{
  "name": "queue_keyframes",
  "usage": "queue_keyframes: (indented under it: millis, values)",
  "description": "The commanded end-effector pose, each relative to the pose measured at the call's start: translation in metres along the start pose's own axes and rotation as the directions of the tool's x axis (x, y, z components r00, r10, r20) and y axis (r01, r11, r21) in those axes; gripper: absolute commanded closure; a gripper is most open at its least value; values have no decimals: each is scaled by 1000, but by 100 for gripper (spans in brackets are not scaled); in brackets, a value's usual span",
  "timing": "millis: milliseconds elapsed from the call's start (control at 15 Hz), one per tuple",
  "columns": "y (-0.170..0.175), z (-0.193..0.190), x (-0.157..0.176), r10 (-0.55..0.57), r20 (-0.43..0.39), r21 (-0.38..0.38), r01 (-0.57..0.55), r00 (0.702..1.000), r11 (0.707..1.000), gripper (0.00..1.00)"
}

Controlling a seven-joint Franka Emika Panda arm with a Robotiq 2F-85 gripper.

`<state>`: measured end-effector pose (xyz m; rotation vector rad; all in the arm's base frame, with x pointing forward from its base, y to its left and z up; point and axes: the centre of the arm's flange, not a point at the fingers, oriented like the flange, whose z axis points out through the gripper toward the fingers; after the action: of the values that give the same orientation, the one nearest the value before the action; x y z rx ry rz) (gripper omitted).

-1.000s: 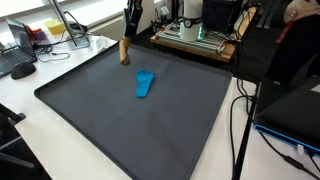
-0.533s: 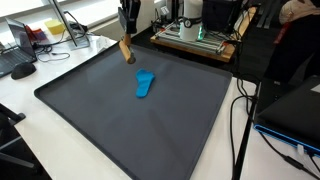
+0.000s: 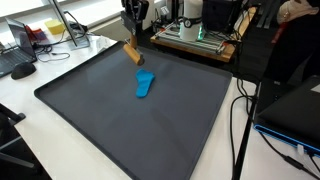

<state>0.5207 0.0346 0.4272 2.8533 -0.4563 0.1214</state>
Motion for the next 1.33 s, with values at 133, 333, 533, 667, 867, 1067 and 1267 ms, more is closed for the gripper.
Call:
queue_keyframes:
  millis: [133, 333, 533, 667, 867, 1067, 1267]
  values:
    - [-10, 0, -4, -123, 34, 90, 119, 992, 989, 78]
    - [-14, 16, -2, -155, 40, 142, 148, 987, 979, 78]
    - [-16, 38, 1, -155, 26, 173, 149, 988, 974, 78]
    - [-14, 58, 4, -148, 30, 175, 141, 988, 974, 78]
    - [-9, 81, 7, -139, 39, 185, 130, 989, 974, 78]
    - [-5, 102, 11, -133, 72, 205, 116, 989, 972, 78]
    - [-10, 121, 12, -140, 121, 227, 109, 983, 968, 78]
